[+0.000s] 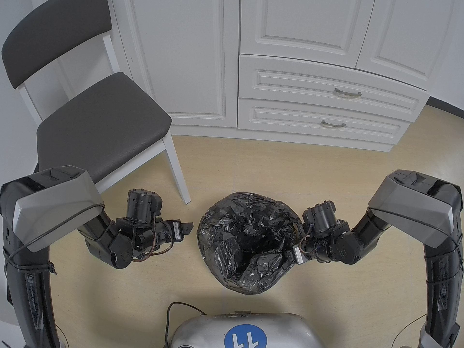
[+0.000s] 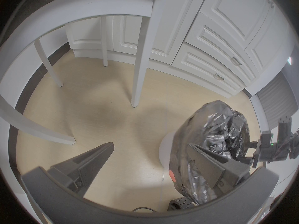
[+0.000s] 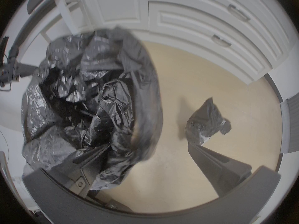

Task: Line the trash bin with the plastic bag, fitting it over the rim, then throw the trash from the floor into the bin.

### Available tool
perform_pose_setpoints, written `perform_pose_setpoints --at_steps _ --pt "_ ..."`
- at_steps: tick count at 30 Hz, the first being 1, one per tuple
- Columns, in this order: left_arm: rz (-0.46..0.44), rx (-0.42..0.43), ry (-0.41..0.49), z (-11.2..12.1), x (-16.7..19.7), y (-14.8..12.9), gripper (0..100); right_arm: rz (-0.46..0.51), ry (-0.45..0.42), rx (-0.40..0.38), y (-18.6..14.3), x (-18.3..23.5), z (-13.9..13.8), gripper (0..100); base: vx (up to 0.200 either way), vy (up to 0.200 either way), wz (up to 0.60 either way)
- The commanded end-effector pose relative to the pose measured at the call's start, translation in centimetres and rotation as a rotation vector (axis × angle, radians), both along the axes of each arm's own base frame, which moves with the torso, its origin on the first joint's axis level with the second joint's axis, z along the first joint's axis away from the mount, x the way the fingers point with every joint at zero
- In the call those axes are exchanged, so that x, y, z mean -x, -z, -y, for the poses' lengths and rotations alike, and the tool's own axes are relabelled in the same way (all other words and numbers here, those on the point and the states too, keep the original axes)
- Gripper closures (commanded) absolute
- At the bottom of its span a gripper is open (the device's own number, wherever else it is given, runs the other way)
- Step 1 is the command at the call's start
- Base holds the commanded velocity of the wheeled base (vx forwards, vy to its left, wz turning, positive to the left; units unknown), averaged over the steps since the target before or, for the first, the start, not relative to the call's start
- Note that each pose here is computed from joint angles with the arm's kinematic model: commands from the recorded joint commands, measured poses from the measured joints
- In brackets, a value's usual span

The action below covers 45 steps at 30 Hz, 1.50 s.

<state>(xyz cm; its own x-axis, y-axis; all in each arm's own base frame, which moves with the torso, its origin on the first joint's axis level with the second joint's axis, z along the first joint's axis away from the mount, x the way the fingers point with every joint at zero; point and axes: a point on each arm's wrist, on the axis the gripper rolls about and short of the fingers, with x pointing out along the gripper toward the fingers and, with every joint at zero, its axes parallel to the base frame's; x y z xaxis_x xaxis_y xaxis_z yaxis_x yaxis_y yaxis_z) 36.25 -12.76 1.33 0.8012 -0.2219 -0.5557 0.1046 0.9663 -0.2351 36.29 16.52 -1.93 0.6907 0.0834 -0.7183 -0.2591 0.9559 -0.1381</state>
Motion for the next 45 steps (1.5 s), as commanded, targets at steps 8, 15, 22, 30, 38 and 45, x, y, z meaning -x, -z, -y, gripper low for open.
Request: perform_pose_setpoints --at_steps 8,15,22,30,38,45 --pt "0.003 0.001 0.0 0.0 0.0 -0.1 0 -0.021 -0.014 -0.019 1.3 0.4 -1.0 0 0.0 0.0 0.0" --pt "0.005 0.003 -0.001 0.0 -0.1 -0.1 0 -0.019 -0.039 -0.087 1.1 1.1 -3.7 0 0.0 0.0 0.0" --pt "0.006 0.005 -0.002 0.0 -0.1 -0.2 0 0.027 -0.029 -0.185 1.2 -0.4 -7.1 0 0.0 0.0 0.0" --pt "0.016 0.009 -0.004 0.1 -0.2 -0.4 0 0.064 0.022 -0.283 0.8 -2.0 -8.5 0 0.0 0.0 0.0" --pt "0.022 0.011 -0.001 0.2 -0.2 -0.4 0 0.045 0.061 -0.295 0.5 -1.5 -7.5 0 0.0 0.0 0.0" --pt "0.023 0.015 0.016 1.1 0.2 -0.4 0 0.052 0.046 -0.303 -2.0 0.3 -6.9 0 0.0 0.0 0.0"
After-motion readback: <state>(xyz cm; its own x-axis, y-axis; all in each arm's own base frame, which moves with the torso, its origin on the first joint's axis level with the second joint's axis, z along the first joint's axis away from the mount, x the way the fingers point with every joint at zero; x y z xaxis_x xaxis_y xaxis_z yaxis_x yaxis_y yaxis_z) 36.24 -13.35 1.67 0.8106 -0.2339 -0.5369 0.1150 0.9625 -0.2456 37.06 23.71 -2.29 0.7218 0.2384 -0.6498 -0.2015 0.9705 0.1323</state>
